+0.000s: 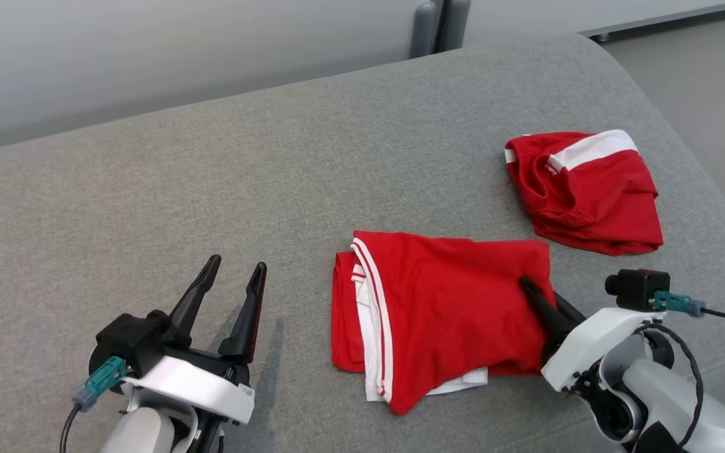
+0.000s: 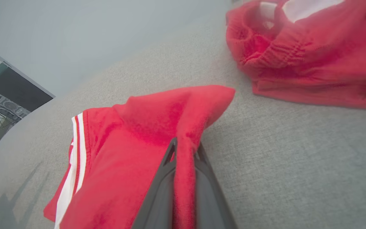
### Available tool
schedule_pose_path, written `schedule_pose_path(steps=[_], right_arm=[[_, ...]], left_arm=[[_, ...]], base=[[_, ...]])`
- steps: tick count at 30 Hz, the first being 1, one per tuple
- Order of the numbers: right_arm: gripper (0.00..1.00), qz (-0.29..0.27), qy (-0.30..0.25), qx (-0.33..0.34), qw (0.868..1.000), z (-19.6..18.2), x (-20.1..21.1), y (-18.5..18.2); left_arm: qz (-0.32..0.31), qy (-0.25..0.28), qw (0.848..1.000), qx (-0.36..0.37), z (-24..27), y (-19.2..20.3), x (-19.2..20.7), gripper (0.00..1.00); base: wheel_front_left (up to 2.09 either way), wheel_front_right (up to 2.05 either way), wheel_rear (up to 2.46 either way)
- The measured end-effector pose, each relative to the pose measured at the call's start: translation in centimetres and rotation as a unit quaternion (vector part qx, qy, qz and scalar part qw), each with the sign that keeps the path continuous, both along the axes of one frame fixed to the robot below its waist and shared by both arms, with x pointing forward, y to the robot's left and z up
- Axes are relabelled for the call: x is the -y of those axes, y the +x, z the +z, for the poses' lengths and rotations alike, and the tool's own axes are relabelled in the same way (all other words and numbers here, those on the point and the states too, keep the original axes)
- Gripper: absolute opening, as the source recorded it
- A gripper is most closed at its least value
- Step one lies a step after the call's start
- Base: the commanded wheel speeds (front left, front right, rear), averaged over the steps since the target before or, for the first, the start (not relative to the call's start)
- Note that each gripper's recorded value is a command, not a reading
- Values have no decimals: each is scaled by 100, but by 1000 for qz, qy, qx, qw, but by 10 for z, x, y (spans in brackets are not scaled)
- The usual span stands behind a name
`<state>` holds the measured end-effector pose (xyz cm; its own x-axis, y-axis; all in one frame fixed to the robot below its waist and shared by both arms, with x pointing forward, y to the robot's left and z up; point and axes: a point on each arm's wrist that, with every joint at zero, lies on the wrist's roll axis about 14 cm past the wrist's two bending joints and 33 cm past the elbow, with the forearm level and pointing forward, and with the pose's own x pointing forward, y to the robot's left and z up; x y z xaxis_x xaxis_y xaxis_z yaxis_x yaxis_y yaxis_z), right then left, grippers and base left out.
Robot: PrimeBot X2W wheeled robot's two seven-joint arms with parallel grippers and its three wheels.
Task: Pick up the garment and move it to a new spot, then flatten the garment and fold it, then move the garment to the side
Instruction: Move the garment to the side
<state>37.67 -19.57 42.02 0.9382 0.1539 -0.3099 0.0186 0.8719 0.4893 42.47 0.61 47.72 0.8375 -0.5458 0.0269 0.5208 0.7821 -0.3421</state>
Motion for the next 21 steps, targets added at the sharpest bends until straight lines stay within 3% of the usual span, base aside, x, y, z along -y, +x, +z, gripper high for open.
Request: schedule_pose_path(steps=[4, 10, 21], right_arm=[[0, -7, -44, 16, 999, 9, 21, 11], [0, -4, -134, 92, 987, 68, 59, 64], [0, -26, -229, 69, 971, 85, 115, 100]], left_arm=[[-15, -4, 1000, -9, -8, 6, 12, 100], [-5, 6, 1000, -17, -18, 8, 0, 100], [21, 9, 999, -23, -22, 7, -20, 100]], base=[[0, 0, 0], [0, 0, 0], [0, 0, 0]])
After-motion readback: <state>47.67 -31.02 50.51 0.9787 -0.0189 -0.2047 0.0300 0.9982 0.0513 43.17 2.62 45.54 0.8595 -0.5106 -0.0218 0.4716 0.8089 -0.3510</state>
